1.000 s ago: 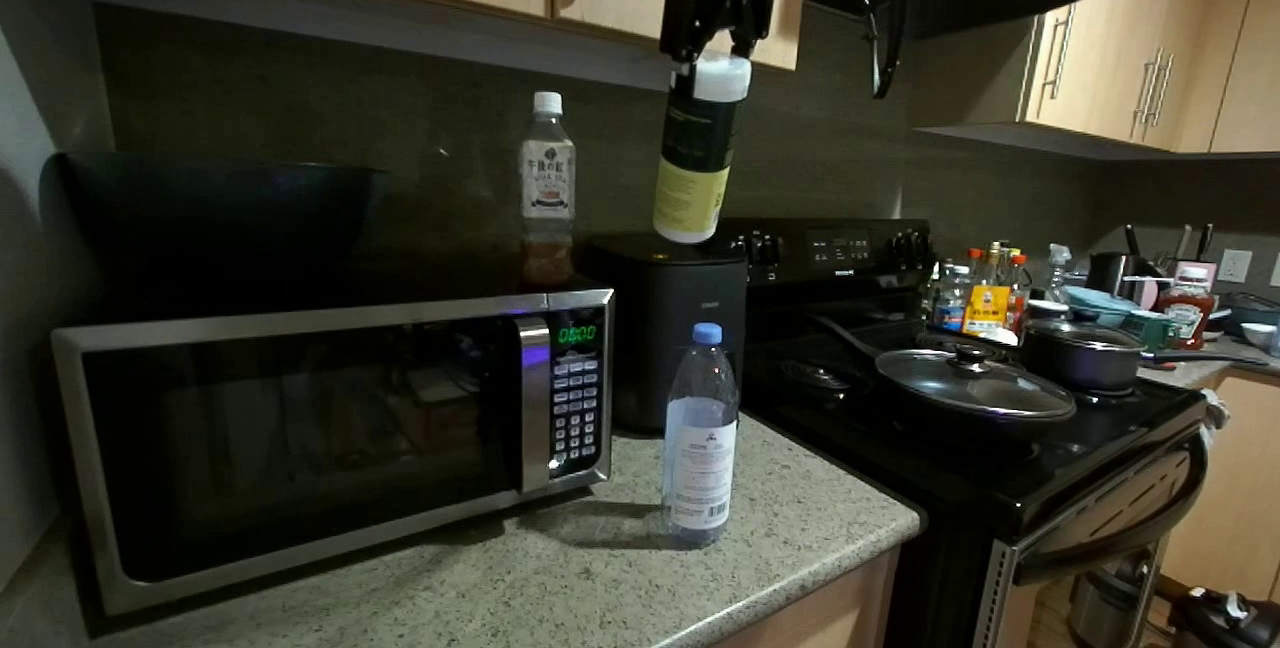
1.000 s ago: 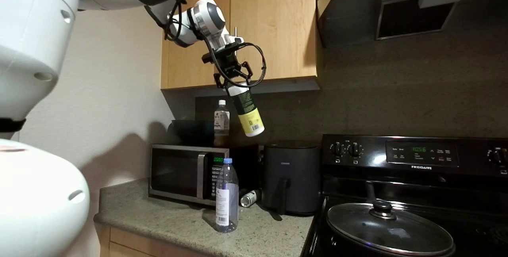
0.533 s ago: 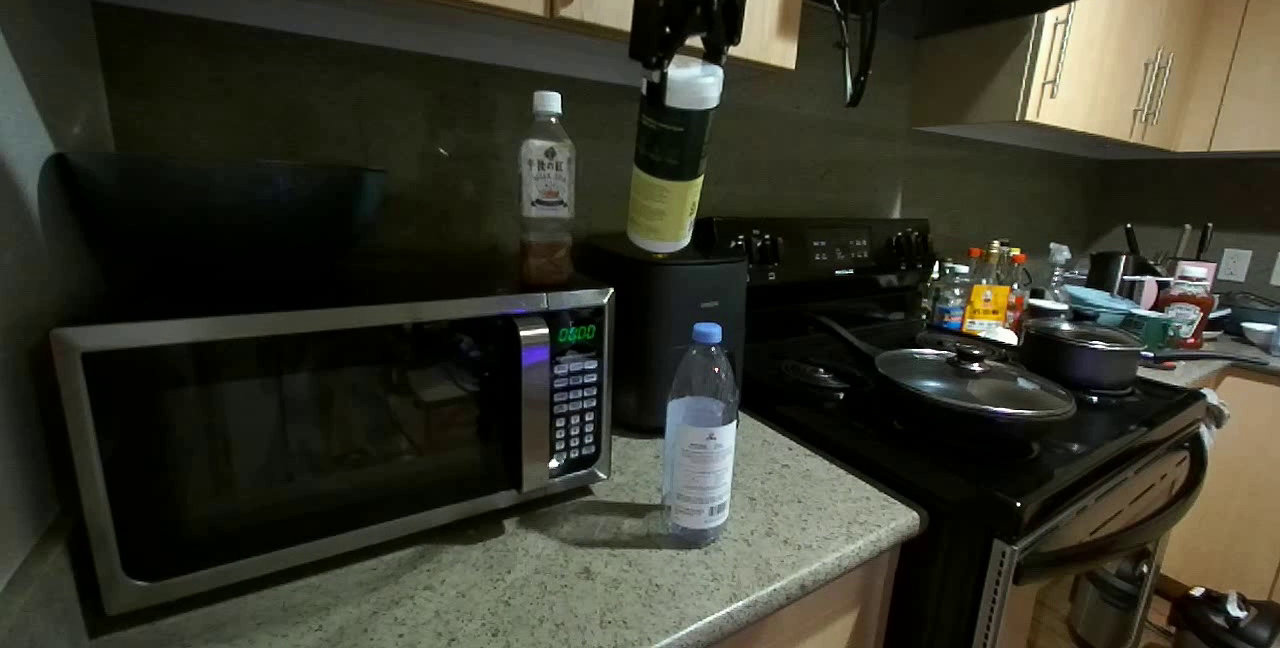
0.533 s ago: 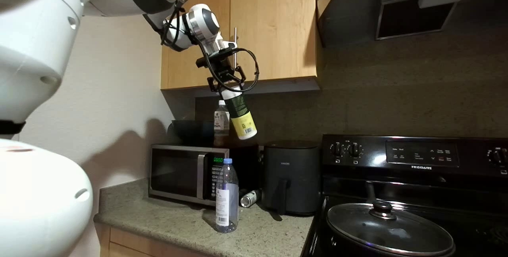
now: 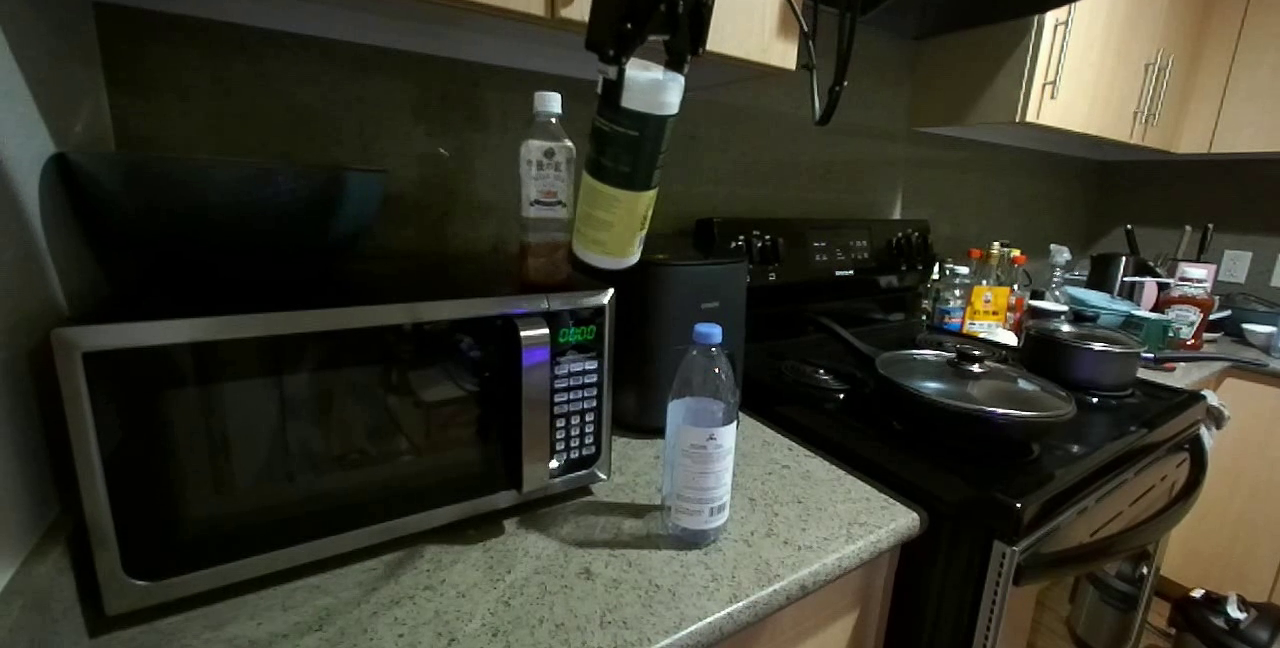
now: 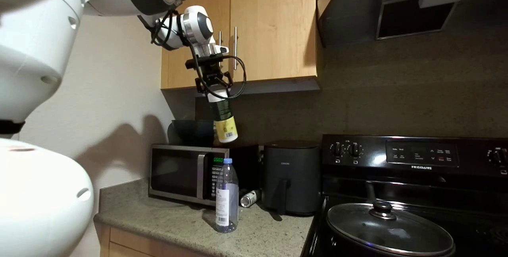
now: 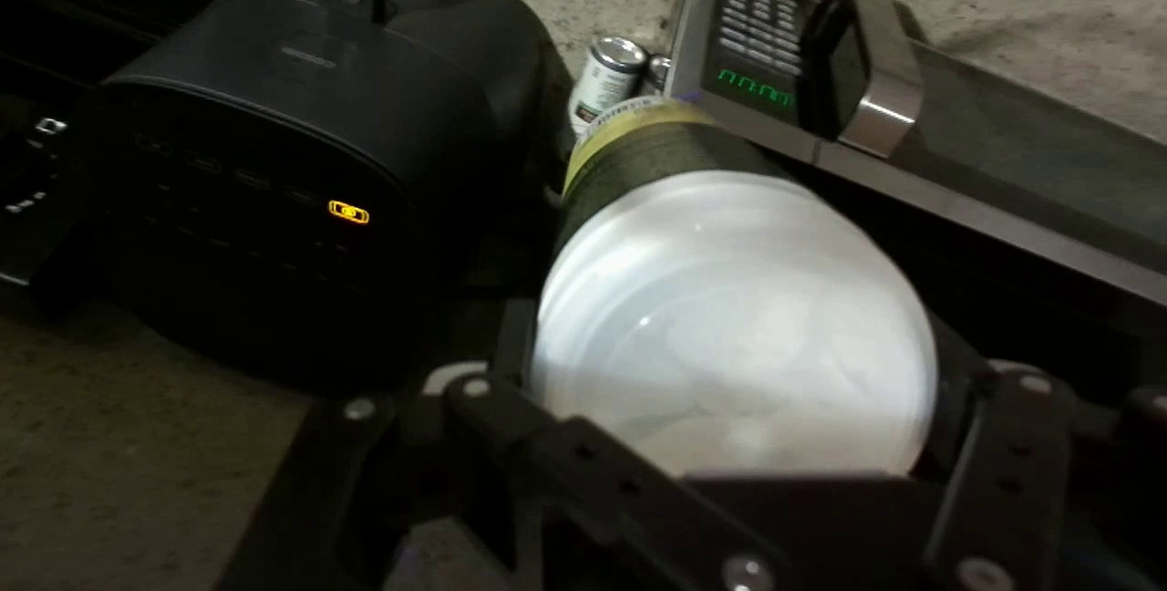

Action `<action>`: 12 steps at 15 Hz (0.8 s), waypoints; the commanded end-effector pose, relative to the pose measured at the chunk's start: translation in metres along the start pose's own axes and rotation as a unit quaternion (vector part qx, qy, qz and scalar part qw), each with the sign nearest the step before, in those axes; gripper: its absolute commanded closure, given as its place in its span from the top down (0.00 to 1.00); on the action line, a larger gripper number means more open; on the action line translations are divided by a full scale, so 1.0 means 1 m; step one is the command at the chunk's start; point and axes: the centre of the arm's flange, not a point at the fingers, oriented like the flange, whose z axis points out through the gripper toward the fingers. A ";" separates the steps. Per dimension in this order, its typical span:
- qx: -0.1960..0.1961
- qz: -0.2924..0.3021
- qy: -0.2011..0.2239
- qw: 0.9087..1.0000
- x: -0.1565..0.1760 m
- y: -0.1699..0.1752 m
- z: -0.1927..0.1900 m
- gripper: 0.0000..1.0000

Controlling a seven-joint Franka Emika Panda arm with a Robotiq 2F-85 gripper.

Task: Swap around the green bottle and the water bottle

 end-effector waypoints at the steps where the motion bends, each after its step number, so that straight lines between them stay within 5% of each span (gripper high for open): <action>1: 0.044 -0.018 0.020 0.999 -0.012 -0.035 -0.004 0.68; 7: 0.037 -0.022 0.021 0.999 -0.025 -0.064 0.008 0.68; 8: 0.049 -0.033 0.005 0.998 -0.009 -0.067 0.015 0.93; 11: 0.047 -0.030 0.004 0.998 -0.011 -0.066 0.018 0.93; 12: 0.047 -0.030 0.004 0.998 -0.011 -0.065 0.018 0.68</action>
